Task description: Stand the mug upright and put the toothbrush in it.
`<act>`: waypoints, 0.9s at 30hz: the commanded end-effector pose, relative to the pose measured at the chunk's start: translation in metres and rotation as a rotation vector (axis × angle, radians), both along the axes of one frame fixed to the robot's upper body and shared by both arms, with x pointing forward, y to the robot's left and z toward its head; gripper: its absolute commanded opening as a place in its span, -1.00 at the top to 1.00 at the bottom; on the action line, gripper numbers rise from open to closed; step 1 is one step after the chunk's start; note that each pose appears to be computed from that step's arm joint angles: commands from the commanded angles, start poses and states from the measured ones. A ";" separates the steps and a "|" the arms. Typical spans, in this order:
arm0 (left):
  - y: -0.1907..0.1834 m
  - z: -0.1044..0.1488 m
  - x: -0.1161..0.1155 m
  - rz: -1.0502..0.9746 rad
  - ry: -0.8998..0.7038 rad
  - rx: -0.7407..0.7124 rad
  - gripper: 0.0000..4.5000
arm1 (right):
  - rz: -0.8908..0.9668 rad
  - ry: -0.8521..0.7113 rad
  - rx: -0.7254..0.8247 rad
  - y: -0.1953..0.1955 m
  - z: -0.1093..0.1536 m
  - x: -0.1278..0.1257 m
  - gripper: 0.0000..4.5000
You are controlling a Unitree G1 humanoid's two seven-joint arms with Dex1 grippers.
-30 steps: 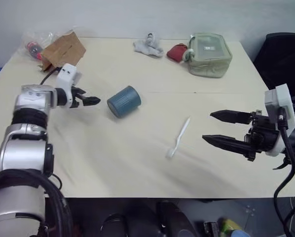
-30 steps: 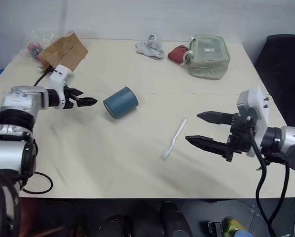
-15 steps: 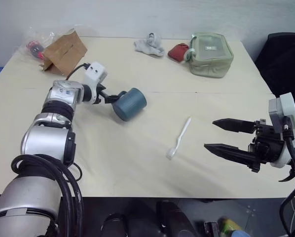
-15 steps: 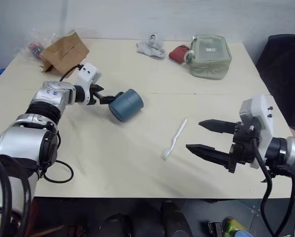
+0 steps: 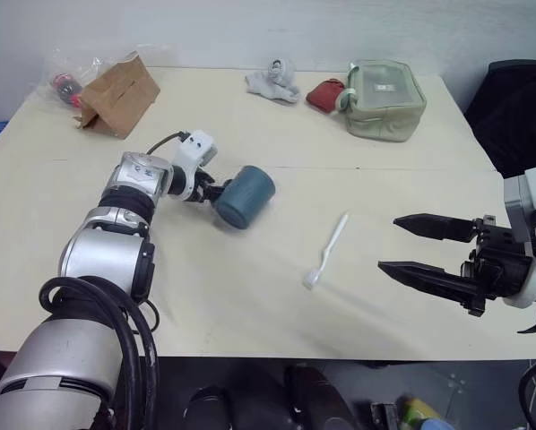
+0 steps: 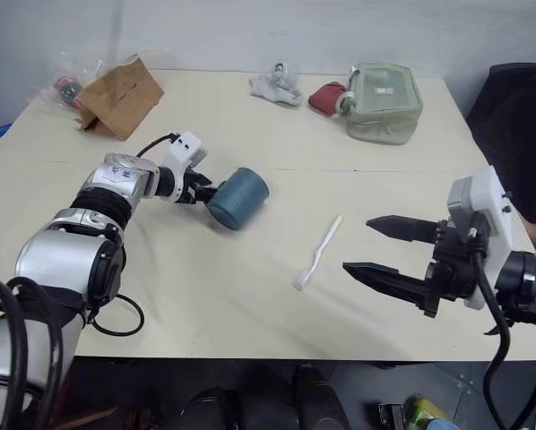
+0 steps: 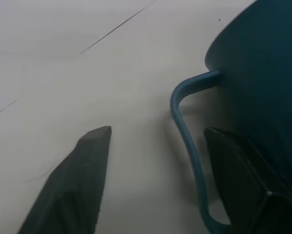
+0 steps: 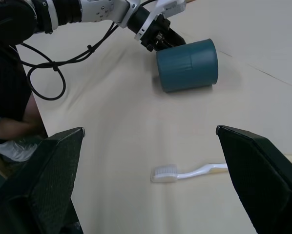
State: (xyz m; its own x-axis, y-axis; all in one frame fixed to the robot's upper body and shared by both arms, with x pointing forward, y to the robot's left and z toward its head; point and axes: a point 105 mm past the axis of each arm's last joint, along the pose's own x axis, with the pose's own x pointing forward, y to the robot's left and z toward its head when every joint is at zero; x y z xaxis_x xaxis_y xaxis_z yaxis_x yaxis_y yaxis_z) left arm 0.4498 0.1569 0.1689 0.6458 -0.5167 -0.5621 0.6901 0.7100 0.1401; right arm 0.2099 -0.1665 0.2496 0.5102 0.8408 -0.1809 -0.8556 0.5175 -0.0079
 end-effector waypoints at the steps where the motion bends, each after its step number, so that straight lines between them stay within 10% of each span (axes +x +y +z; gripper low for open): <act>1: 0.002 0.001 -0.001 -0.017 0.004 0.017 0.25 | 0.019 -0.065 -0.011 0.005 0.011 -0.003 -1.00; 6: 0.002 0.001 -0.002 -0.022 0.011 0.017 0.99 | 0.025 -0.060 -0.017 0.005 0.009 -0.002 -1.00; 21: 0.007 0.039 -0.001 -0.036 -0.082 -0.143 0.99 | 0.012 -0.029 -0.006 0.002 0.007 0.000 -1.00; 27: 0.013 0.092 -0.026 -0.089 -0.486 -0.246 0.99 | 0.027 0.040 0.025 0.005 -0.008 -0.005 -1.00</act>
